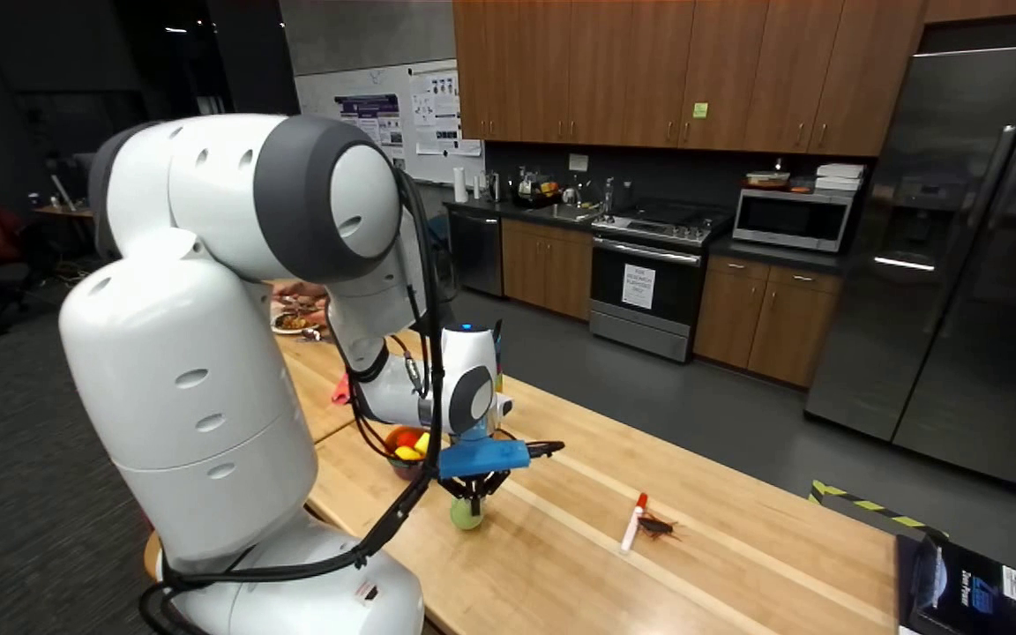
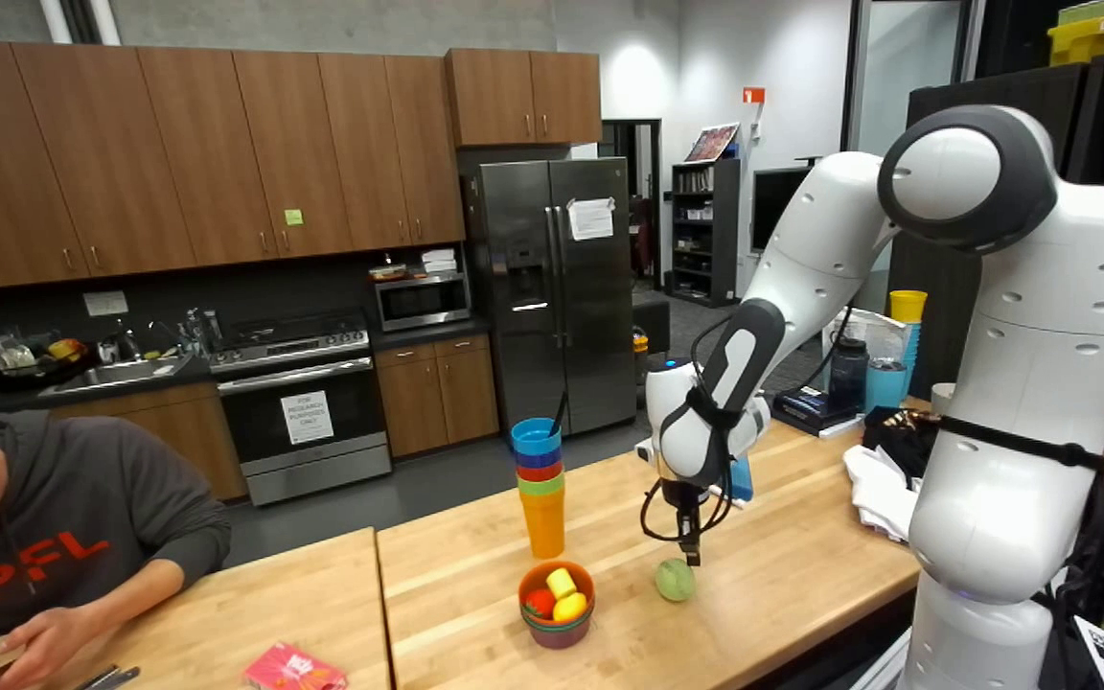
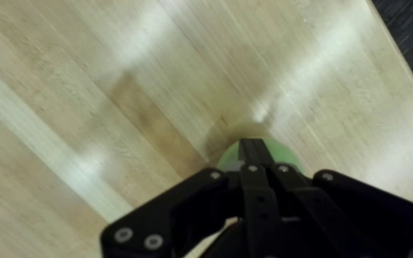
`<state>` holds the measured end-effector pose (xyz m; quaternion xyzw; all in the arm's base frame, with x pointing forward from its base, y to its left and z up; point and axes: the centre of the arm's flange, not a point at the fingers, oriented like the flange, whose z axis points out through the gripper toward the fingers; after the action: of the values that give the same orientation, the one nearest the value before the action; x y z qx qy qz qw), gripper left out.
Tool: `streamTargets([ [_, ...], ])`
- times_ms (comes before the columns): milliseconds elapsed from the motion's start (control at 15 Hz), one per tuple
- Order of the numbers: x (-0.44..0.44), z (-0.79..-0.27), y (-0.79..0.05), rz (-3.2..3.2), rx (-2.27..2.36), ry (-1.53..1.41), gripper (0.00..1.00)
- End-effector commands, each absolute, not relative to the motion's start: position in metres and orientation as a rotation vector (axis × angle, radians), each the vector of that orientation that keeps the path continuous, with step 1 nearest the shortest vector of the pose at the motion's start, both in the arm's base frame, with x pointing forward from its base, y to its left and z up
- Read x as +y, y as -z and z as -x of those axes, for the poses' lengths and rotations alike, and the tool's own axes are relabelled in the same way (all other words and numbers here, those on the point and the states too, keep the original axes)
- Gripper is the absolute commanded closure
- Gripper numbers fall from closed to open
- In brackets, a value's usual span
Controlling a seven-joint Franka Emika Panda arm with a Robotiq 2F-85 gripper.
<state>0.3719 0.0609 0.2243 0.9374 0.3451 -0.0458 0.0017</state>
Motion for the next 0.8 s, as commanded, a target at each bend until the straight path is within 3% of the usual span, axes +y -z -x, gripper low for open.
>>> streamTargets([
  [0,0.089,-0.315,-0.254,-2.963,1.272,0.131,1.00],
  [733,0.188,-0.278,-0.305,-2.802,1.730,0.066,1.00],
])
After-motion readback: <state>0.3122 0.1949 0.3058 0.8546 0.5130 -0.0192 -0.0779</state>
